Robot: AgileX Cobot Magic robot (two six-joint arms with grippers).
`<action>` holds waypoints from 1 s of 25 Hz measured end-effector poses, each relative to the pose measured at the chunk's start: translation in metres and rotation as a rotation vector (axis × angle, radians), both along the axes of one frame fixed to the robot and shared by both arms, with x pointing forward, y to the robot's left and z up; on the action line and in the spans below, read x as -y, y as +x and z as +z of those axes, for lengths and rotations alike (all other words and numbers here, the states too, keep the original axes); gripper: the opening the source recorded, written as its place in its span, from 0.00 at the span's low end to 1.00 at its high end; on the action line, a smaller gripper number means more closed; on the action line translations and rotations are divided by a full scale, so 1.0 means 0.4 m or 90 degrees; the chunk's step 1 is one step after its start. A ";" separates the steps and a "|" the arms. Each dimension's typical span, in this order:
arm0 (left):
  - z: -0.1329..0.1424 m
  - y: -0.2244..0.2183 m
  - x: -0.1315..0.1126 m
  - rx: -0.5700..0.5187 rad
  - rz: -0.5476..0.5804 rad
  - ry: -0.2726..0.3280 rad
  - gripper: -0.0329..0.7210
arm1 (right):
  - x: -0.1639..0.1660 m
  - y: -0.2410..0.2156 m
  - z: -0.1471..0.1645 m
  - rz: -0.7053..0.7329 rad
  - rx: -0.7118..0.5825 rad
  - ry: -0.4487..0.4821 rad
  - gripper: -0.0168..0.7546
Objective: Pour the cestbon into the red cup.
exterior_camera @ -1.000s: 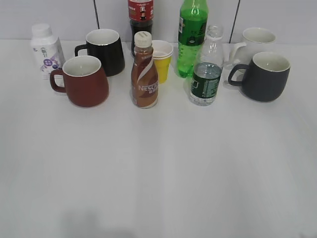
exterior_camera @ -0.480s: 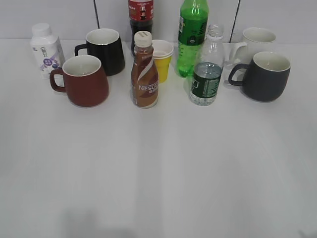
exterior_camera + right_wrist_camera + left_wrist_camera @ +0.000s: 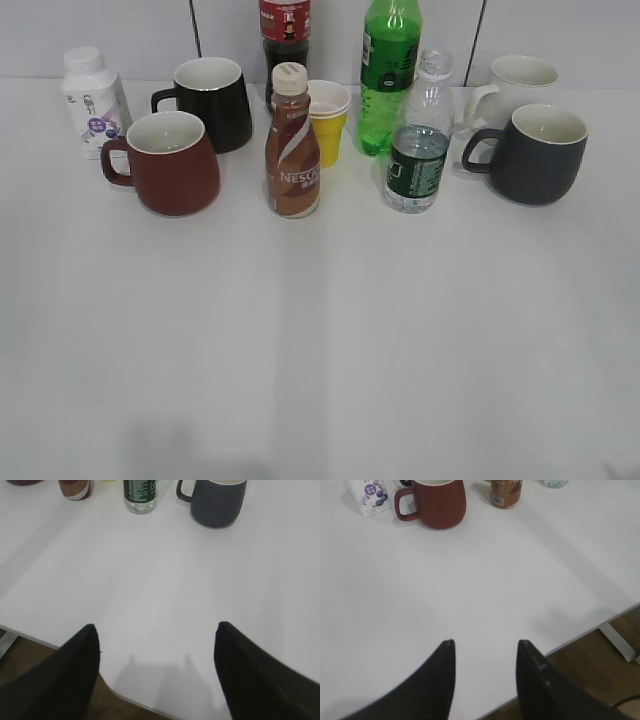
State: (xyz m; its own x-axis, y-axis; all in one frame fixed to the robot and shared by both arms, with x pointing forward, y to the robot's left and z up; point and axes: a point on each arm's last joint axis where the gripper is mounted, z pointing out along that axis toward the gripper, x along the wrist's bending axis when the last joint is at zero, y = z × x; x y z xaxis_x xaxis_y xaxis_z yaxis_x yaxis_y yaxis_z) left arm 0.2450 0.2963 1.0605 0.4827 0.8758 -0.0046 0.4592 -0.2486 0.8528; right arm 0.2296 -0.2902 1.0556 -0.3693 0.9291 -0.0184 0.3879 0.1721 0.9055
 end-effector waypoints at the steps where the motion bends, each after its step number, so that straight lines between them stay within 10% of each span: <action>1: 0.000 0.000 0.000 0.000 0.000 0.000 0.45 | 0.000 0.000 0.000 0.000 0.001 0.000 0.72; 10: 0.000 0.000 0.000 -0.001 0.012 -0.001 0.45 | 0.000 0.000 0.000 -0.008 0.001 0.000 0.72; 25: 0.000 -0.040 -0.009 0.065 0.268 -0.019 0.45 | -0.004 0.006 0.001 -0.140 0.002 0.000 0.72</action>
